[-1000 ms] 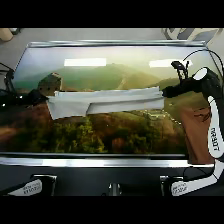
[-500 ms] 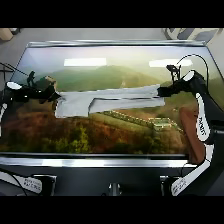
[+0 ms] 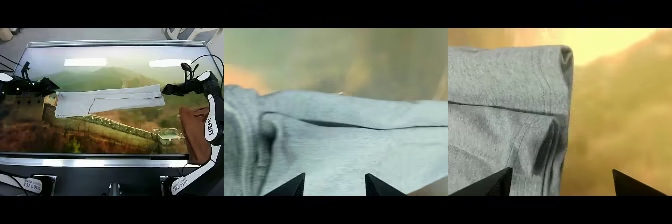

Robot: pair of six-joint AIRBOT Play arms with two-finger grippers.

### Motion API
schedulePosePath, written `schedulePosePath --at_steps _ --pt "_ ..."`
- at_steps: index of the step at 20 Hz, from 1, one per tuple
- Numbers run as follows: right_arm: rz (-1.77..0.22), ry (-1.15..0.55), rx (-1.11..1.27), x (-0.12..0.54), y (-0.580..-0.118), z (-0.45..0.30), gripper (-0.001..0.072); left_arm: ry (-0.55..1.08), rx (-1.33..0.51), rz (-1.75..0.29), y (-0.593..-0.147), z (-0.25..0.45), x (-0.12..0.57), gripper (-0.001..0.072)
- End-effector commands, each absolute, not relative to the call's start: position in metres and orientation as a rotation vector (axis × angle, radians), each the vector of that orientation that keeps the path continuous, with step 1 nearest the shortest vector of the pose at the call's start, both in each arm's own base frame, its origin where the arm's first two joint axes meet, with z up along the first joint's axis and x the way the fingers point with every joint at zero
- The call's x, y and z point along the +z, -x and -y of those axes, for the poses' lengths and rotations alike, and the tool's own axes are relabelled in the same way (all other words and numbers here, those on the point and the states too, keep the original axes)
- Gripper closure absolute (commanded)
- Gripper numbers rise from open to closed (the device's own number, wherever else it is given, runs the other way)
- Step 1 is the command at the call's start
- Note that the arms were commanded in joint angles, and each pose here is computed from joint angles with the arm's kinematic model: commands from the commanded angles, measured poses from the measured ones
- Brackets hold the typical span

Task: Fold the shirts.

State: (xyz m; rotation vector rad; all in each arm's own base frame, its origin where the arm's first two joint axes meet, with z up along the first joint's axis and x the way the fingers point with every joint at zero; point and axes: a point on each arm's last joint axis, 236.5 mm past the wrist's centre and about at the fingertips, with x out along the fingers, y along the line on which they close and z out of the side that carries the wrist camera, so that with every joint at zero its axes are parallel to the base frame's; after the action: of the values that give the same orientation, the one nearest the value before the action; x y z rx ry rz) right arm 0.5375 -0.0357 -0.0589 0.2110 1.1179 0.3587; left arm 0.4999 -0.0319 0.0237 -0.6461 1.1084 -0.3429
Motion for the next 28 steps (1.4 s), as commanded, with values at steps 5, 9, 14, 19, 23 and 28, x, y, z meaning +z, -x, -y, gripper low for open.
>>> schedulePosePath --at_steps 5,9,14,19,23,28 --pt "-1.22 -0.411 0.439 -0.101 -0.528 -0.011 0.0036 0.449 -0.56 -1.036 -0.479 0.117 0.087 0.0247" --pt "-1.198 -0.419 0.466 -0.095 -0.534 -0.03 0.0698 0.359 -0.673 -1.038 -0.469 0.174 0.083 0.0249" --pt "-0.974 -0.331 0.625 0.023 -0.535 -0.054 0.0693 0.462 -0.601 -0.975 -0.499 0.244 0.063 0.0671" --pt "-0.843 -0.14 0.766 0.162 -0.468 -0.106 0.0693 0.64 -0.581 -1.126 -0.484 0.327 -0.012 0.0671" --pt "-0.777 -0.043 0.812 0.222 -0.418 -0.145 0.0692 0.881 -0.73 -1.201 -0.456 0.405 -0.03 0.0671" --pt "-0.763 0.0 0.788 0.239 -0.4 -0.156 0.0692 1.037 -0.841 -1.191 -0.438 0.451 -0.021 0.0673"
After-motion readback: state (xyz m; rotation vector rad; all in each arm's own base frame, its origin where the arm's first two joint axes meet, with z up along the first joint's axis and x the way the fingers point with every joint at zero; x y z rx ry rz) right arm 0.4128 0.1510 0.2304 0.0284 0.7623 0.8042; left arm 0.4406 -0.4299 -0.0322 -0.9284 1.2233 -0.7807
